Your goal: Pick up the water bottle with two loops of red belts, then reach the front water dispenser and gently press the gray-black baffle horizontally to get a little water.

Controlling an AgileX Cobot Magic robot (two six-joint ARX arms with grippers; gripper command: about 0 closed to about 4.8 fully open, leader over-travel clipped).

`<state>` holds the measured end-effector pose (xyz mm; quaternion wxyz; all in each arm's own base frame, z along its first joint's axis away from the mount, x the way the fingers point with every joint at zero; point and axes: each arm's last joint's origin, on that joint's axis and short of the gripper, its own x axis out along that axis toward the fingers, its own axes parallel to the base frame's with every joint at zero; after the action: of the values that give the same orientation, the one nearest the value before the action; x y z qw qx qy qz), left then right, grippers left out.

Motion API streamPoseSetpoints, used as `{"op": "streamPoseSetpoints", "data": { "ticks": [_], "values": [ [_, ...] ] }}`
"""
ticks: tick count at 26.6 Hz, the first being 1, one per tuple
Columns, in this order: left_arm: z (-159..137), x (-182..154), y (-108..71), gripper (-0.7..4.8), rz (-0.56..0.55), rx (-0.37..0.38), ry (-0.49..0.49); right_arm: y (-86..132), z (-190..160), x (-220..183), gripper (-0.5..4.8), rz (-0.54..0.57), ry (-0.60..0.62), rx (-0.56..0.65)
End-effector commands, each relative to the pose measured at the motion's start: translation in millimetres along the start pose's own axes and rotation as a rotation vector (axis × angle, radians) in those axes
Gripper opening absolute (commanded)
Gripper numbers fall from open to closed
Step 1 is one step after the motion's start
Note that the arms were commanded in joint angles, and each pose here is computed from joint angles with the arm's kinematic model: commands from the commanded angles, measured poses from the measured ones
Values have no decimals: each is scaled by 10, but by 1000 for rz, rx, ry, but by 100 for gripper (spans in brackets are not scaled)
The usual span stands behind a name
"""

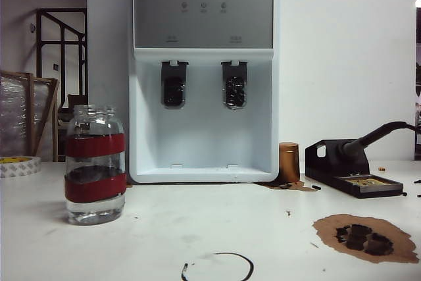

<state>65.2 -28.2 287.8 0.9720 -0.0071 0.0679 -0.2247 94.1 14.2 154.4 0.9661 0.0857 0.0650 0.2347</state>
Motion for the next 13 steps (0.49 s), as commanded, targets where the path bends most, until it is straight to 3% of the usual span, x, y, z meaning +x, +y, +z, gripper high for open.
{"op": "streamPoseSetpoints", "data": {
  "ticks": [1,7,9,13],
  "values": [
    [67,146,11,341,7,50,132,3,0,4,7,10,-7,-2],
    [5,429,38,341,11,39,335,14,-3,6,7,35,-2,5],
    [3,446,40,375,13,47,339,29,-6,11,7,51,1,3],
    [-15,441,41,374,13,56,360,53,-10,18,7,77,6,2]
  ]
}}
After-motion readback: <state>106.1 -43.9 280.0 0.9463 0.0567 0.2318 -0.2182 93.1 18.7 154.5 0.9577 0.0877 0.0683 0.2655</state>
